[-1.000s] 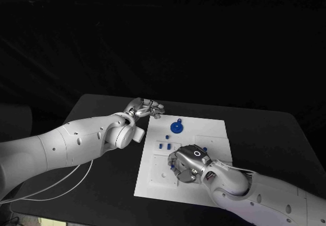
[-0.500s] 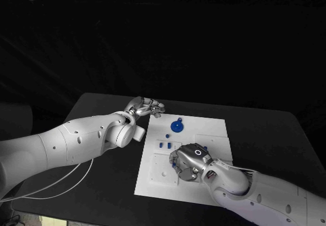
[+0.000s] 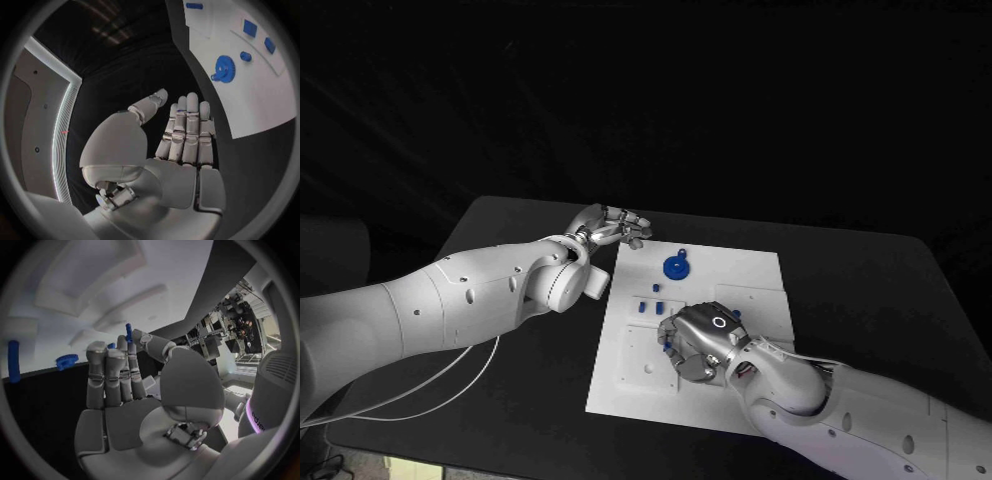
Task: Assemble the parts on the task board
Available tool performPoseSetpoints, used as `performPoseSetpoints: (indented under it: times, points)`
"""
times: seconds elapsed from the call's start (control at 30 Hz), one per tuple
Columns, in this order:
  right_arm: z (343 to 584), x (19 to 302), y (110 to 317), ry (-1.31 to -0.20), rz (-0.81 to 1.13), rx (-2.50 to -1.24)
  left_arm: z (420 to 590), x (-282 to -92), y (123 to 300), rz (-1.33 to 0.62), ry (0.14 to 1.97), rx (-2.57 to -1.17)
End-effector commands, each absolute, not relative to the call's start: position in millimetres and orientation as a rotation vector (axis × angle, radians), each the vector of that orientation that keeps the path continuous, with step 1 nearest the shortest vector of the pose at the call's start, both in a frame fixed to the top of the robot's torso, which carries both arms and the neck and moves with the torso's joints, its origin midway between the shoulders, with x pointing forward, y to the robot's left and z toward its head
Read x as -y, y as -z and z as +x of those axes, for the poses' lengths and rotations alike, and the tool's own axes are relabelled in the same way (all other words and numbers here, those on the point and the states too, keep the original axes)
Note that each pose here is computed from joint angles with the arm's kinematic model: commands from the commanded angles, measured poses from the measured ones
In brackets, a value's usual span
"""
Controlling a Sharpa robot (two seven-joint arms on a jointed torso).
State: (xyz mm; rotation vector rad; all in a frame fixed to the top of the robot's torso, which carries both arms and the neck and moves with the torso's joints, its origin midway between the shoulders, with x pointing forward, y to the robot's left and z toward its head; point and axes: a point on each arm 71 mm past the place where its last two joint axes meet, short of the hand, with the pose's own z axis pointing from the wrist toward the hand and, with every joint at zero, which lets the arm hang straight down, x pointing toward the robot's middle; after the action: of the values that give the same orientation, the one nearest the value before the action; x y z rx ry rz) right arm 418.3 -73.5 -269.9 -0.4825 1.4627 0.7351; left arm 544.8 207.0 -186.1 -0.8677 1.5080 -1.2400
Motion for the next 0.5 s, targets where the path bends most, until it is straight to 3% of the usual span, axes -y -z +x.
performPoseSetpoints:
  times: [0.03, 0.5]
  points:
    - [418.7, 74.2, 269.5, -0.721, -0.486, -1.442, 544.6, -204.7, 184.3, -0.863, 1.256, -1.496]
    - [420.7, 76.5, 274.6, -0.694, -0.512, -1.491, 544.6, -204.5, 184.4, -0.863, 1.257, -1.498]
